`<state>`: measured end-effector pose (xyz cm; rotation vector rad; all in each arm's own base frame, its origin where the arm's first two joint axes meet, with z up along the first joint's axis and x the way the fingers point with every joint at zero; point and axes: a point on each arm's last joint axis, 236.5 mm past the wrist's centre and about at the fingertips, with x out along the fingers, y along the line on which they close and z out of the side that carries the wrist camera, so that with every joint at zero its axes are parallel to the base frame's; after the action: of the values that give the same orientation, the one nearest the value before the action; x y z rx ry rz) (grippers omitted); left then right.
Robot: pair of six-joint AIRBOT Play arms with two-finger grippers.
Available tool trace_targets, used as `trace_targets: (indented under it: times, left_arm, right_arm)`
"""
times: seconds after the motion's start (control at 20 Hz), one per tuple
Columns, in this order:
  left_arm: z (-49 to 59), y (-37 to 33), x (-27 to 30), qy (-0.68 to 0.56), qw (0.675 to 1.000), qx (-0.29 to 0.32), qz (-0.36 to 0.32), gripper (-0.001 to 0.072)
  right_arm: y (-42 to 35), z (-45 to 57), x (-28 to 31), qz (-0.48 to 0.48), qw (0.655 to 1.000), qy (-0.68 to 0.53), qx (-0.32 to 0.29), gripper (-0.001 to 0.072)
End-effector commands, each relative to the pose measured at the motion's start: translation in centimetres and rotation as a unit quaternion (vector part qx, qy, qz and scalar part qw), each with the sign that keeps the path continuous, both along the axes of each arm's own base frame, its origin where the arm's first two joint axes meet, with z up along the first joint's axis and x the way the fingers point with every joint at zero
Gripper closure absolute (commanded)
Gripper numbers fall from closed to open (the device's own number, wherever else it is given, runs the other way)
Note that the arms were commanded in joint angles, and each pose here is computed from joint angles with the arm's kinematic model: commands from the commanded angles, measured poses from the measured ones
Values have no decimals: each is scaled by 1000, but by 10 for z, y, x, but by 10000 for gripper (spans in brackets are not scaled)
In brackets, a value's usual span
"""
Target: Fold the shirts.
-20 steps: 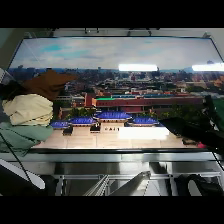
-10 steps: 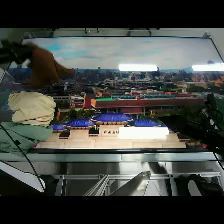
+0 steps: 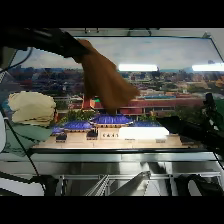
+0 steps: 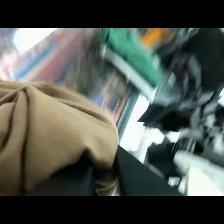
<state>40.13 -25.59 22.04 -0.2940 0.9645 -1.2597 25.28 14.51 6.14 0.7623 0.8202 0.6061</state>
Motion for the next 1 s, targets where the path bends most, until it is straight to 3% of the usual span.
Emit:
trace_targets:
  times: [0.0, 0.05, 0.3, 0.5, 0.7, 0.85, 0.95]
  left_arm:
    - [-51, -28, -26, -10, 989, 144, -30, 46]
    - [-59, -23, -21, -11, 985, 171, -12, -7]
    - [-74, 53, 1, 28, 971, 221, 86, -5]
    - [-179, 75, -55, 180, 949, 247, 74, -5]
    - [-260, 45, -75, 230, 948, 199, 92, -4]
    - [-302, 21, -80, 261, 941, 201, 79, 13]
    - [-319, 4, -78, 273, 938, 209, 50, 13]
  right_arm:
    - [4, 0, -5, 16, 1000, 1, -2, 109]
    - [4, 0, -5, 20, 1000, 4, -3, 107]
    - [-16, -25, 24, 42, 995, 63, -59, 108]
    - [-54, -95, 49, 66, 975, 166, -132, 108]
    - [-60, -137, 73, 88, 972, 192, -107, 108]
    - [-35, -150, 90, 101, 978, 172, -56, 109]
    - [-20, -151, 96, 102, 980, 167, -26, 149]
